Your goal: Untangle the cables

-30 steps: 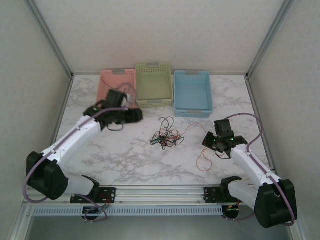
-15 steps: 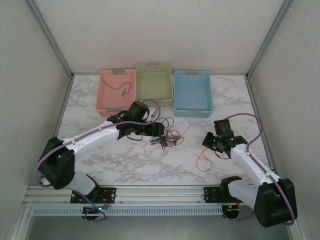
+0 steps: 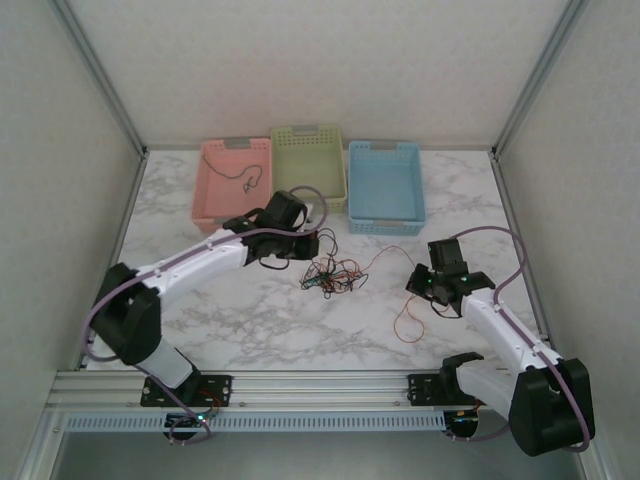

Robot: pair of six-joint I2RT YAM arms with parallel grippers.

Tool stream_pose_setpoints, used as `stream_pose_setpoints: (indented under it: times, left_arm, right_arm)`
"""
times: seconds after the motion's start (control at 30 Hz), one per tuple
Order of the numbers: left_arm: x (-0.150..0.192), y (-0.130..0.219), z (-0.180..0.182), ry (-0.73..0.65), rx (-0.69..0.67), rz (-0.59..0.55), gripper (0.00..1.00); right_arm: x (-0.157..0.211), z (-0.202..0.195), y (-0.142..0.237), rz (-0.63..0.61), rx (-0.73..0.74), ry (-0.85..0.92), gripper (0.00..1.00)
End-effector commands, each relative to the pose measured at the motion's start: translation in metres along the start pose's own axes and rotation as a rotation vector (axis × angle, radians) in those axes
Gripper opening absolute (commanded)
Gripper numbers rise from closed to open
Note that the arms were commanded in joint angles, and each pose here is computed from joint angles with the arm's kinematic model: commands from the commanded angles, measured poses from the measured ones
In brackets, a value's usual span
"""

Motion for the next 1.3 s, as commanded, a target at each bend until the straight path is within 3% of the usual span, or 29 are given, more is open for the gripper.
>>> stream_pose_setpoints:
  times: [0.0,0.27,0.5,0.7,0.97,1.17,1.27]
  left_arm:
    - [-0.014,0.077,0.015,0.033,-0.151,-0.191,0.00]
    - [0.012,0.239,0.087,0.219,-0.560,-0.499,0.00]
    - [0.041,0.331,0.097,0.300,-0.878,-0.735,0.00]
    - [0.042,0.380,0.089,0.301,-1.085,-0.853,0.00]
    - [0.036,0.400,0.077,0.295,-1.043,-0.897,0.00]
    - [0.024,0.442,0.063,0.247,-1.214,-0.981,0.00]
    - [0.017,0.461,0.053,0.261,-1.202,-1.040,0.00]
  right_arm:
    - [0.003,-0.007,0.004,-0.027,0.071,-0.026,0.00]
    - [0.003,-0.012,0.006,-0.050,0.135,-0.061,0.00]
    - [0.003,-0.016,0.008,-0.058,0.187,-0.089,0.00]
    - [0.003,-0.020,0.008,-0.055,0.220,-0.114,0.00]
    - [0.003,-0.020,0.008,-0.057,0.212,-0.112,0.00]
    - [0.002,-0.020,0.007,-0.057,0.213,-0.112,0.00]
    - [0.002,-0.020,0.007,-0.056,0.218,-0.114,0.00]
Point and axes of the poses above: each hand's point on the last joint's axis, 136 mm out from that joint toward the fingers, its own y axis back along the fingers, its own z axis along the line the jaws close on, x = y × z, the point moved 10 cm from there along y, back along the fingers, and after that the axes turned 4 degrees about y, right-handed, at the moved point
